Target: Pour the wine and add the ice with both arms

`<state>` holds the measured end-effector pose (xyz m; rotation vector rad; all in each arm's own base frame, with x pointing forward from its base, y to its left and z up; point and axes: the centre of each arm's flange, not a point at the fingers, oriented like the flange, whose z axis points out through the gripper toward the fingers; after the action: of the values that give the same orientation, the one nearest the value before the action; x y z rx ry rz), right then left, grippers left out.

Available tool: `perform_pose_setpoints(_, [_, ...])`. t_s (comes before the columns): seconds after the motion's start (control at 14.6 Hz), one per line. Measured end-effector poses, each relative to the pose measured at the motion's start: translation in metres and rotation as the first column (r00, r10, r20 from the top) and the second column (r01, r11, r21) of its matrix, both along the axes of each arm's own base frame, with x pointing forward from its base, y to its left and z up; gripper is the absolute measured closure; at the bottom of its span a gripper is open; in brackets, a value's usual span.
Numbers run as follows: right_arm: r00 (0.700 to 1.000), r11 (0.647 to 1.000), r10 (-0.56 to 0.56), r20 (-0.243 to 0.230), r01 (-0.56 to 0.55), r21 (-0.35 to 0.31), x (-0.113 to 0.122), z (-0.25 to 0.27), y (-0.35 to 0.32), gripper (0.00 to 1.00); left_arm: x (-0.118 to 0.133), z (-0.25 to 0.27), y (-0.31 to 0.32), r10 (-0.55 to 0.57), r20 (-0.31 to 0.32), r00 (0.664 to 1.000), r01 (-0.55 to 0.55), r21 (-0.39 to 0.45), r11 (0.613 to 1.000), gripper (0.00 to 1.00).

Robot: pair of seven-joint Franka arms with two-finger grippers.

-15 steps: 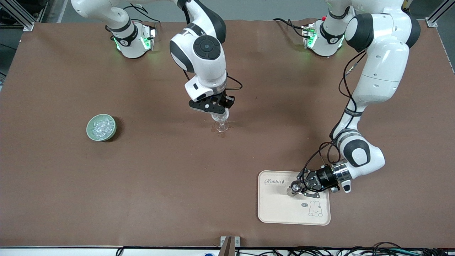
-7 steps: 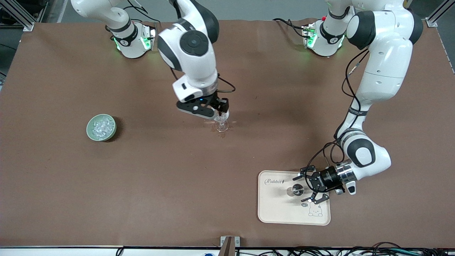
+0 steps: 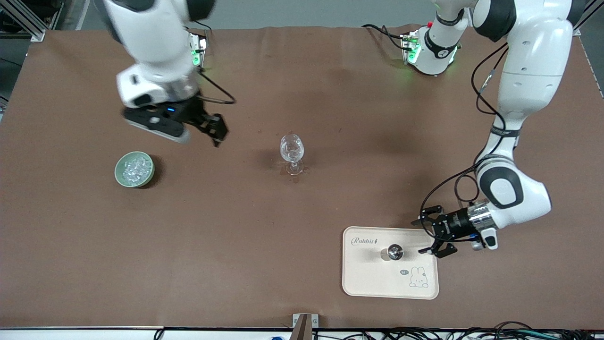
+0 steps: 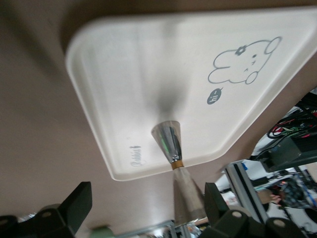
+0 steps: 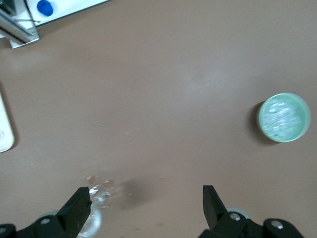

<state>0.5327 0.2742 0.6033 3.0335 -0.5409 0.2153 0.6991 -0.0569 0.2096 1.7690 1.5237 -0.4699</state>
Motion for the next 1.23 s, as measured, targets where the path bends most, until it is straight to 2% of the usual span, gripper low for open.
perform_pose_setpoints(0.14, [1.0,1.0,0.018,-0.01,-0.018,-0.01,0.002,0.025,-0.051,0.0,-0.009,0.021,0.017,-0.087,0.015,0.996,0.086,0.078,0.993,0.0])
perform_pose_setpoints(0.27, [0.999,0.999,0.043,-0.031,-0.043,-0.02,0.004,0.043,-0.107,0.0,-0.015,0.048,0.033,-0.199,0.012,0.98,0.195,0.167,0.966,0.0])
perform_pose_setpoints(0.41, [0.995,0.997,0.075,-0.061,-0.077,-0.029,0.001,0.059,-0.164,0.0,-0.02,0.084,0.046,-0.31,0.005,0.951,0.297,0.277,0.914,0.0])
perform_pose_setpoints(0.62, [0.988,0.99,0.134,-0.078,-0.137,-0.032,-0.003,0.073,-0.236,0.0,-0.025,0.144,0.056,-0.428,-0.001,0.904,0.381,0.456,0.804,0.0])
perform_pose_setpoints(0.75, [0.989,0.992,0.127,-0.074,-0.127,-0.002,-0.002,0.075,-0.268,0.0,-0.025,0.183,0.057,-0.476,0.015,0.879,0.4,0.52,0.755,0.0])
perform_pose_setpoints(0.96, [0.993,0.993,0.112,-0.025,-0.111,0.041,0.002,0.079,-0.283,0.0,-0.021,0.237,0.049,-0.608,0.0,0.794,0.48,0.615,0.626,0.0])
perform_pose_setpoints(1.1, [0.991,0.991,0.13,-0.011,-0.129,0.038,0.004,0.08,-0.273,0.0,-0.016,0.256,0.04,-0.639,0.014,0.769,0.479,0.649,0.591,0.0])
perform_pose_setpoints(1.23, [0.991,0.991,0.131,-0.01,-0.13,0.038,0.005,0.08,-0.272,0.0,-0.014,0.262,0.04,-0.642,0.02,0.766,0.472,0.66,0.584,0.0])
